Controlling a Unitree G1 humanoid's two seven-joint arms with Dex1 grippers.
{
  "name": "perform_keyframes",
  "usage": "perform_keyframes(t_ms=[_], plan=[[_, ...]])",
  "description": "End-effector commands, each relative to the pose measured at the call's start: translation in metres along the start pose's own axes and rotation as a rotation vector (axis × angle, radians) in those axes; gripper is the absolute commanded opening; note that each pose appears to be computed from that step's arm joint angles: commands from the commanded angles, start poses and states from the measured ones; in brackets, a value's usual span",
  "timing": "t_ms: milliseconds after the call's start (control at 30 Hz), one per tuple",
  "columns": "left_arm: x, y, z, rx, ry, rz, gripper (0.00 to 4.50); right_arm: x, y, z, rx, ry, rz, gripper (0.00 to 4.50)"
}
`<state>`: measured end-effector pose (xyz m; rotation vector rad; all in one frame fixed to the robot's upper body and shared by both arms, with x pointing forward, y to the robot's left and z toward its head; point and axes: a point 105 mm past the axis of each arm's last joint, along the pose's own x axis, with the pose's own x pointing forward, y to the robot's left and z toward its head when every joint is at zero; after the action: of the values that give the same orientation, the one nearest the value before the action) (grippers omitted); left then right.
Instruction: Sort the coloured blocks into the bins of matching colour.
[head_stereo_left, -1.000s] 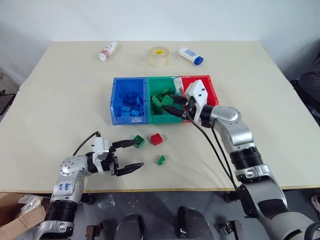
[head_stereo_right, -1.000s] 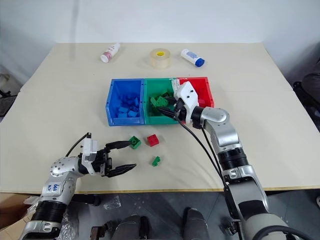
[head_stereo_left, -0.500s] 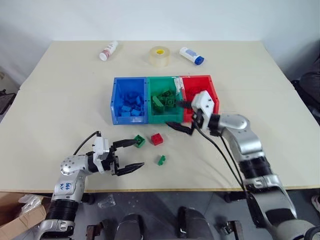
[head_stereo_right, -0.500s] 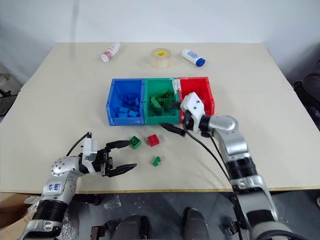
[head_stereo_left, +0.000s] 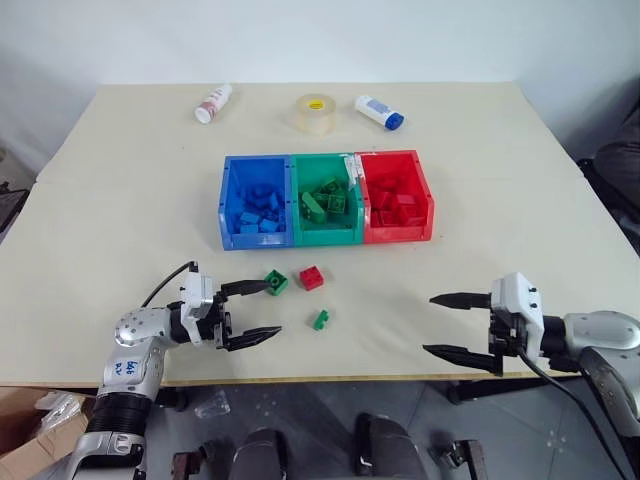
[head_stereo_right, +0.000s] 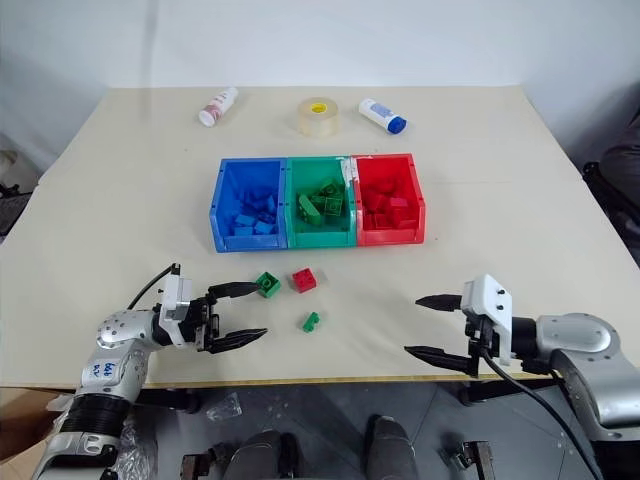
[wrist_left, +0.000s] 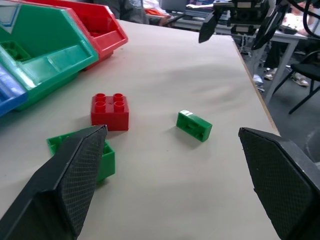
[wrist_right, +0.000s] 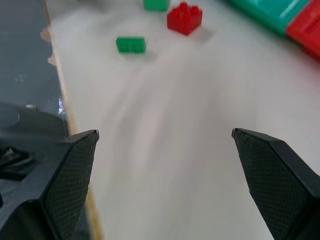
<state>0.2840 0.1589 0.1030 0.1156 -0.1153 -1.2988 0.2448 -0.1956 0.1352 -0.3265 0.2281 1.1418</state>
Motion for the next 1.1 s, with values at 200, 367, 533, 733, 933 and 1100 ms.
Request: perform_keyframes(t_ms=[200,367,533,733,933,1100], plan=[[-0.003,0.002,0.009,0.04,-0.012,0.005,4.5,0.043,0.008,0.013,-0.086,-0.023,0.107,4.46],[-0.002,-0.004,0.01,0.041,-0.031,-0.005,4.5,0.086,0.004,0.013,-0.106,-0.027,0.157,4.46],[-0.008,-0.012,0.014,0.065,-0.065,-0.021,4.5,0.124,0.002,0.023,-0.135,-0.045,0.206,4.46],[-0.017,-0.017,0.025,0.113,-0.097,-0.017,4.5,0.146,0.01,0.027,-0.148,-0.05,0.274,4.46],[-0.026,-0.021,0.025,0.098,-0.06,-0.015,4.5,0.161,0.019,0.027,-0.163,-0.044,0.31,3.89],[-0.028,-0.023,0.024,0.092,-0.049,-0.01,4.5,0.17,0.024,0.024,-0.182,-0.04,0.33,2.16]])
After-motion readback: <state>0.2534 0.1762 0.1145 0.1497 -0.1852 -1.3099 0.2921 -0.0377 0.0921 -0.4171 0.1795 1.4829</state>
